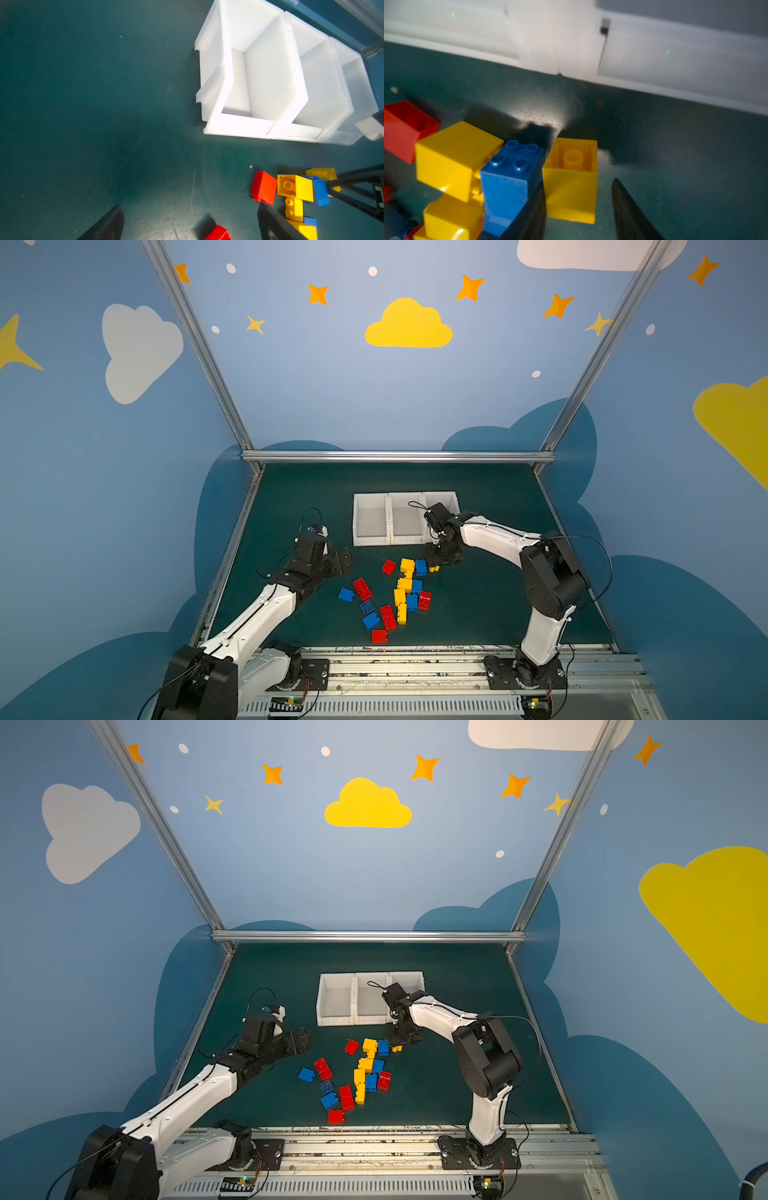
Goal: Sort the legos into containers by color
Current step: 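Grasp the yellow square brick with the right gripper, then lift the yellow brick into the compartment nearest the right arm and release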
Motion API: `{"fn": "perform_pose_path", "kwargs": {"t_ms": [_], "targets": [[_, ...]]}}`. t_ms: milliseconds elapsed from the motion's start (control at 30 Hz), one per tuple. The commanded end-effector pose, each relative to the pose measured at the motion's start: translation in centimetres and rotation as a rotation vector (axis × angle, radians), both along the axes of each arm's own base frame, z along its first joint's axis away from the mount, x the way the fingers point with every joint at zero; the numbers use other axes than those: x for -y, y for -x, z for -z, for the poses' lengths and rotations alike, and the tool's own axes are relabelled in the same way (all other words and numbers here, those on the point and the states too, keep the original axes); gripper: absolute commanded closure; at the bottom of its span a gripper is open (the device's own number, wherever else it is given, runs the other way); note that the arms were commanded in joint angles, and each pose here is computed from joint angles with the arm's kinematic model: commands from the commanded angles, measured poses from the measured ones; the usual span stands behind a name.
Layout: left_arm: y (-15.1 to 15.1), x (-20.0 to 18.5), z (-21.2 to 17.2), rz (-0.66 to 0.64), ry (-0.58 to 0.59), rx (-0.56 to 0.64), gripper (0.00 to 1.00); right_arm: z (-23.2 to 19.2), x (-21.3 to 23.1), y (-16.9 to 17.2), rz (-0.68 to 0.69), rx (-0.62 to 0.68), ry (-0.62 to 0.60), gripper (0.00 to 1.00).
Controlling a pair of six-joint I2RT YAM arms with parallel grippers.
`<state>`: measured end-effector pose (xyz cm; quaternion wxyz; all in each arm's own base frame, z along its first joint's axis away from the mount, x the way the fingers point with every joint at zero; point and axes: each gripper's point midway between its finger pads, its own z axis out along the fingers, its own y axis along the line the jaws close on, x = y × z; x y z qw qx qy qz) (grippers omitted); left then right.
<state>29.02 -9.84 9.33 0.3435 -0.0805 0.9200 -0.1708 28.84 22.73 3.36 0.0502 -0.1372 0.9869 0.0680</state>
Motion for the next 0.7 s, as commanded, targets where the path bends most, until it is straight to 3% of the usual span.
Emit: {"fn": "perform_pose_path", "kwargs": {"t_ms": [0, 200, 333, 533, 667], "targets": [[0.2, 0.1, -0.2, -0.004, 0.012, 0.012, 0.00, 0.2, 0.1, 0.2, -0.005, -0.012, 0.025, 0.57], [0.4, 0.1, -0.2, -0.004, 0.009, 0.011, 0.00, -0.3, 0.5, 0.3, -0.005, -0.005, 0.038, 0.68], [0.5, 0.1, -0.4, -0.009, 0.014, 0.020, 0.00, -3.1, 1.0, -0.5, -0.028, 0.052, 0.040, 0.70], [0.5, 0.3, -0.4, 0.007, 0.019, 0.032, 0.00, -9.1, 3.0, -4.9, -0.017, 0.199, 0.041, 0.72], [0.6, 0.4, -0.2, 0.009, 0.031, 0.033, 0.00, -10.2, 4.0, -8.8, 0.032, 0.238, 0.031, 0.73]]}}
